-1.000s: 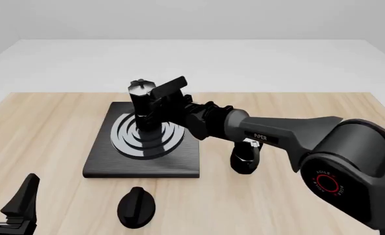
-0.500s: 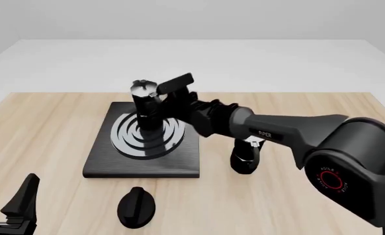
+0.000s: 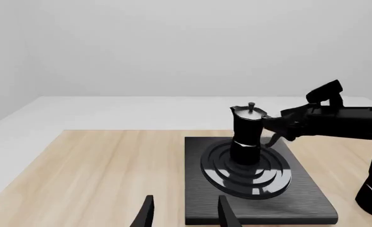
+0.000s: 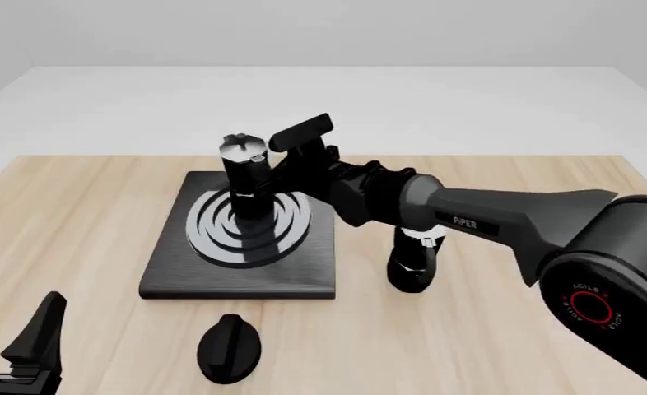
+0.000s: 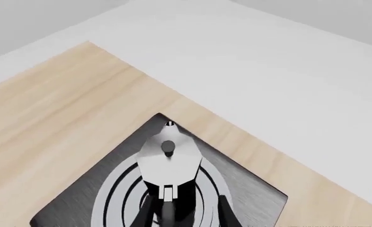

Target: Put the right moka pot on the stove.

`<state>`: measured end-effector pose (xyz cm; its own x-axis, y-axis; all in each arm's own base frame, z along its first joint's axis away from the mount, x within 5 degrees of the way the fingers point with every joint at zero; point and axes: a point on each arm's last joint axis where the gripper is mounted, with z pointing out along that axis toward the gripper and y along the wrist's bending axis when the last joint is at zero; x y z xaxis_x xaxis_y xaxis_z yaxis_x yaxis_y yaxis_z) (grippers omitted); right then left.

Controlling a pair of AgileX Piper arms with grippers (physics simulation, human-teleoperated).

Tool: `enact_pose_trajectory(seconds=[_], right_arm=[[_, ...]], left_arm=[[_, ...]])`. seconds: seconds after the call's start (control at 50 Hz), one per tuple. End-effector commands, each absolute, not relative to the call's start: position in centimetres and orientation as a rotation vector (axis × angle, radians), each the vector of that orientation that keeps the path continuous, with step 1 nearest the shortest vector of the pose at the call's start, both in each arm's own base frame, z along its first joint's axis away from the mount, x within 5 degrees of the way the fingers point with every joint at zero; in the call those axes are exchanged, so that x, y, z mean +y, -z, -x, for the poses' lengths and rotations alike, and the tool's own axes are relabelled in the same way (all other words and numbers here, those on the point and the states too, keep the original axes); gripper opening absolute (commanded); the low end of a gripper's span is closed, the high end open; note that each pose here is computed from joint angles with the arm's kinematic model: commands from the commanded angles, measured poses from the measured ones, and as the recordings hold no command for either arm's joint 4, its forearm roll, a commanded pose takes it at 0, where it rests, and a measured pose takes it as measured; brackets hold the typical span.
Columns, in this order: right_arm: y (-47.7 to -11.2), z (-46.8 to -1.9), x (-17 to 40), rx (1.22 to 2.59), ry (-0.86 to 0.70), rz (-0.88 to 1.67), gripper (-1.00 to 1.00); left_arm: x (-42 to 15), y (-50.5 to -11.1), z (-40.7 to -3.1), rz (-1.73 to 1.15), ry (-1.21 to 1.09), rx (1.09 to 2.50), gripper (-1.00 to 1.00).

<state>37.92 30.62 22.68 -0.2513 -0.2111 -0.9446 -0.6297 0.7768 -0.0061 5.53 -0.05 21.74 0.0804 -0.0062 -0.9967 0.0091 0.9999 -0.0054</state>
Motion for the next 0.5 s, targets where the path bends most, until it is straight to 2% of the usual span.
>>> enact_pose_trajectory(seconds=[0.02,0.5], right_arm=[[-23.5,-36.4,30.4,1.812,-0.467,0.661,1.00],[-25.9,-33.1,28.5,1.792,-0.489,0.662,1.00]], left_arm=[[0.0,-21.7,-5.5,-0.002,0.011,1.490,1.00],[0.0,-21.7,-5.5,-0.002,0.011,1.490,1.00]])
